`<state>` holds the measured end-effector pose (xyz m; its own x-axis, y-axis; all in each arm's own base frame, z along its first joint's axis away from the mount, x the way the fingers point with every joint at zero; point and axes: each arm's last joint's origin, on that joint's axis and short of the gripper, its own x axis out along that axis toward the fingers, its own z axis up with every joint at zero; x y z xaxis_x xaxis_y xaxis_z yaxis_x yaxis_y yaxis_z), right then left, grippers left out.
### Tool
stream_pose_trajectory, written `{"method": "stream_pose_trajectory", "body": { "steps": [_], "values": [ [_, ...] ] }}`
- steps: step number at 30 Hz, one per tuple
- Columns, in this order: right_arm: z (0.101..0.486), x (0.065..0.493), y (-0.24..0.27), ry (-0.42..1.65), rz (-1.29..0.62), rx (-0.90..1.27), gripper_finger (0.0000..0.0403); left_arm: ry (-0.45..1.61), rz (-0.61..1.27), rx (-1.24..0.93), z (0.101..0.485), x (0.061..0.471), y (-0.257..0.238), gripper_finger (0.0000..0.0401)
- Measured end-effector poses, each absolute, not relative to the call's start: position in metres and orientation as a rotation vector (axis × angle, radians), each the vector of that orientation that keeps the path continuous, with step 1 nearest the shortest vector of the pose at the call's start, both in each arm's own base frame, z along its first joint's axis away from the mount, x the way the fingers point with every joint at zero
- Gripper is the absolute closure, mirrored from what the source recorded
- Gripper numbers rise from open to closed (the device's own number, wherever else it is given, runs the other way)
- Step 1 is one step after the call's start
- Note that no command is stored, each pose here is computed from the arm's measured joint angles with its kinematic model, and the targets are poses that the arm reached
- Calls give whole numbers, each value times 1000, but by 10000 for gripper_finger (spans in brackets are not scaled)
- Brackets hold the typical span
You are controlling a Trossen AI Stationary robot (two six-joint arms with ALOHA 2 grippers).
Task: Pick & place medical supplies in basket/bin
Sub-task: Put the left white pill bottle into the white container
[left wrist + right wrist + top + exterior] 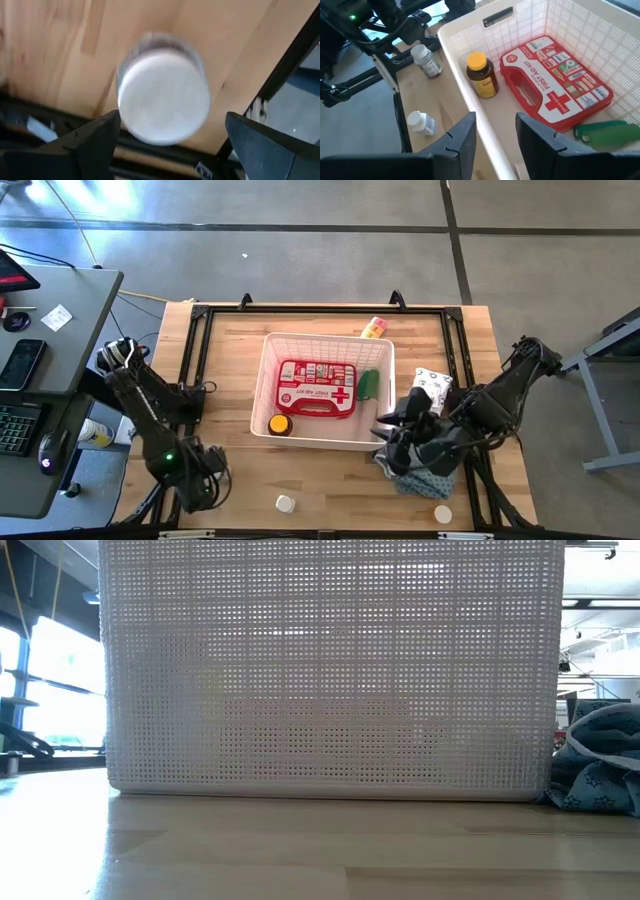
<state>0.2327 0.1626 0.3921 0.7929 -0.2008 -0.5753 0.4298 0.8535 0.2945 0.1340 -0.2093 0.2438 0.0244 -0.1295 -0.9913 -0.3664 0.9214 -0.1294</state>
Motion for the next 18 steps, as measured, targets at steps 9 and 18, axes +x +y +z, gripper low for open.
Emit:
{"method": "stream_pose_trajectory", "body": {
  "steps": [9,18],
  "values": [
    [391,235,160,604,-320,447,274,1483,184,-359,244,154,-196,53],
    [391,239,153,608,-336,429,274,1578,154,-392,230,154,-191,95]
  ]
}}
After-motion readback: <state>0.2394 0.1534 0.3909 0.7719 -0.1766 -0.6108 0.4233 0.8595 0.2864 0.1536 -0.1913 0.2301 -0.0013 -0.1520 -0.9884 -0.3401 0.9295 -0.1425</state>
